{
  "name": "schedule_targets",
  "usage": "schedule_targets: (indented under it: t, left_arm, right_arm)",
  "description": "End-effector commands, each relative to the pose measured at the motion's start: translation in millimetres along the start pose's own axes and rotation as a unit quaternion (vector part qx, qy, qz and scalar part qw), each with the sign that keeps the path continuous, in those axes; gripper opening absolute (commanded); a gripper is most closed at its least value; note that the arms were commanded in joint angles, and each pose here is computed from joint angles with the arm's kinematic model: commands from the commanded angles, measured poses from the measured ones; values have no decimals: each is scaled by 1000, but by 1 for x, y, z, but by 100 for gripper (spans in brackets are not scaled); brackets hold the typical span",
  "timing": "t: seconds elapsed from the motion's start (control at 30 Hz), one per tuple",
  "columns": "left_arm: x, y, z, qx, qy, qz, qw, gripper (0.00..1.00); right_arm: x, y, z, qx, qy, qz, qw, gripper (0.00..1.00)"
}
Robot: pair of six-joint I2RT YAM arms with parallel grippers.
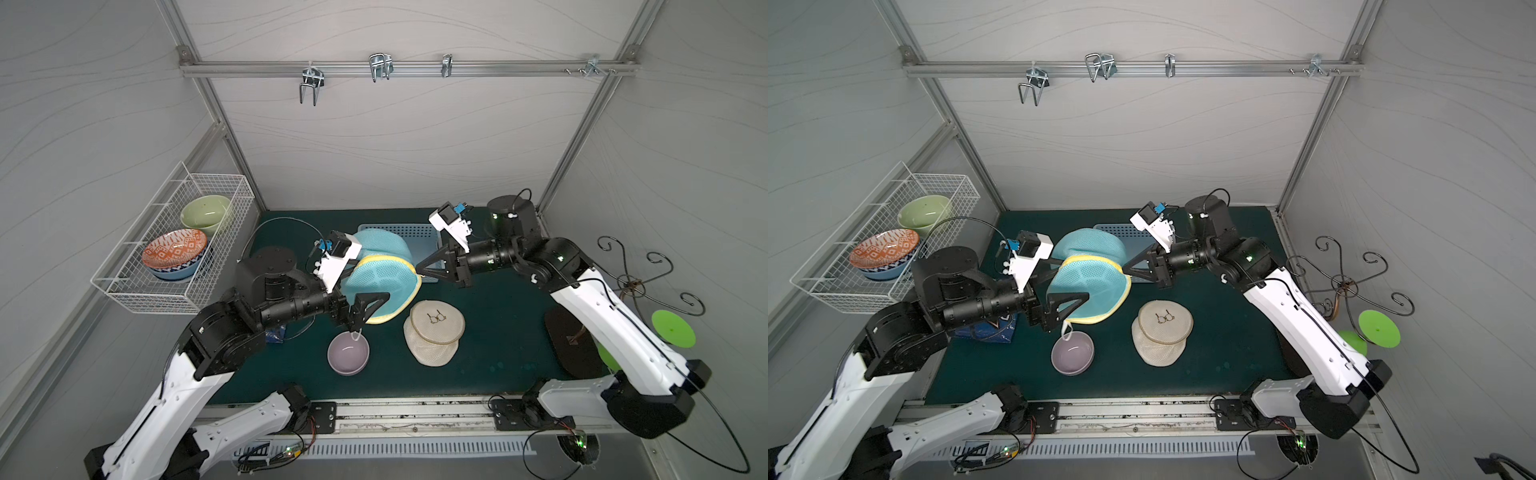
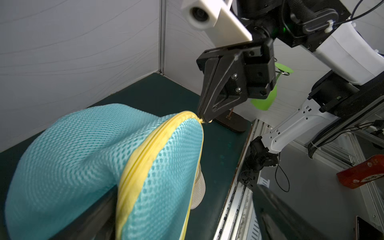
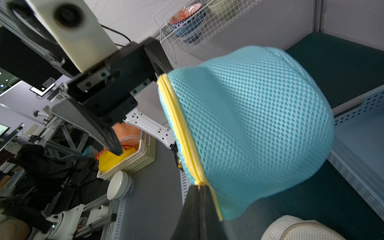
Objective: Turn the laundry bag inside out
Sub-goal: Zip the zipper on the laundry bag.
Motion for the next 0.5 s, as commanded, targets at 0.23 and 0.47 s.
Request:
schedule_targets:
  t: [0.23,0.47]
  left_arm:
    - [16,26,-8,-37,69,48,996,98]
    - [-13,0,12,15,-57,34,998,98]
  right_arm:
    - [3,-20,0,46,-11,-30,998,0]
    - [20,-18,-3,37,30,-51,998,0]
Point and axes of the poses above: each gripper's point midway between its finger pads, its own z axis out along the fingers, its own x axis along the line the jaws close on, y = z × x, the point moved 2 cm from there along -z, back along the fingers, and after that the axes turned 8 degrees about -z, right-handed, at the moved point
